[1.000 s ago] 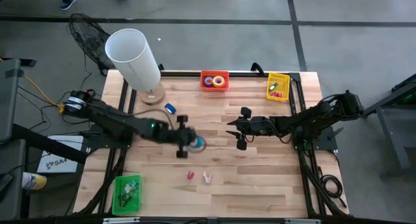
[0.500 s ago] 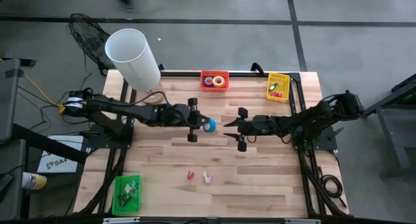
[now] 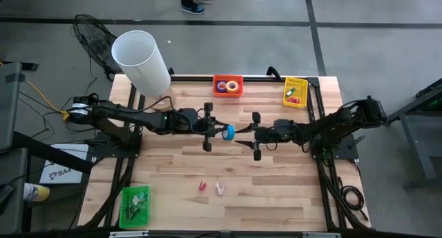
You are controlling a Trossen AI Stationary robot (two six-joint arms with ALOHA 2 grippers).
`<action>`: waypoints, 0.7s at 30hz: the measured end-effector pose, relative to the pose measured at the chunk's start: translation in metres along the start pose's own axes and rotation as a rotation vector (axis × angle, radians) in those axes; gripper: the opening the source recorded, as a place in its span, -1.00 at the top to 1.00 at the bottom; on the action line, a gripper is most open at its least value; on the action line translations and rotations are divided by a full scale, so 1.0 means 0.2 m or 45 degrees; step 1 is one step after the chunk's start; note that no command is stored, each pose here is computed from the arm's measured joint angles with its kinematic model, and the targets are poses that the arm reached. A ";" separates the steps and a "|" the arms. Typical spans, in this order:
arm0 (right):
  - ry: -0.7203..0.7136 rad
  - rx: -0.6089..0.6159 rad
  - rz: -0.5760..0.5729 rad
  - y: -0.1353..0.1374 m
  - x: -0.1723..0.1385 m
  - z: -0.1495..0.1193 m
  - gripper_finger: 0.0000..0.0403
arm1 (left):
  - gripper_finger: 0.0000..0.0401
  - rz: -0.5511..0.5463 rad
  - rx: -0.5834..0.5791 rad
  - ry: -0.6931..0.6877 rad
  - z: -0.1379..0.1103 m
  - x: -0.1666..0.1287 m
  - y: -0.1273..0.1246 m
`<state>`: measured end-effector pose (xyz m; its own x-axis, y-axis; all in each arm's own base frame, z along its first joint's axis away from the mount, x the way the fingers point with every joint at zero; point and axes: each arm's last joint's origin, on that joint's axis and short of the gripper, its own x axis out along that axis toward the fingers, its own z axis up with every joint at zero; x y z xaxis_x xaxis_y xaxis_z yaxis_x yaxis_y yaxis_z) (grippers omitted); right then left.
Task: Pick and place Stapler, Stapler remover, tape
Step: Put the blue tape into the orange bin
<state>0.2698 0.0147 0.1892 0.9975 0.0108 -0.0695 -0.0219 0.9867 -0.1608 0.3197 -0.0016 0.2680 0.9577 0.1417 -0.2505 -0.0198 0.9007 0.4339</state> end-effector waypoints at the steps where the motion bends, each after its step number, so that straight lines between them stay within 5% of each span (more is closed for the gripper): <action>1: -0.012 0.001 -0.001 0.00 0.00 0.00 0.24 | 0.86 0.005 -0.002 -0.009 0.00 0.00 0.00; 21: -0.171 -0.058 0.002 0.02 0.01 0.08 0.24 | 0.86 0.046 0.063 -0.093 0.04 0.00 0.02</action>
<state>0.2726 0.0224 0.2049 0.9974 0.0372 0.0623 -0.0237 0.9784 -0.2054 0.3214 -0.0016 0.2758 0.9750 0.1421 -0.1711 -0.0423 0.8737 0.4846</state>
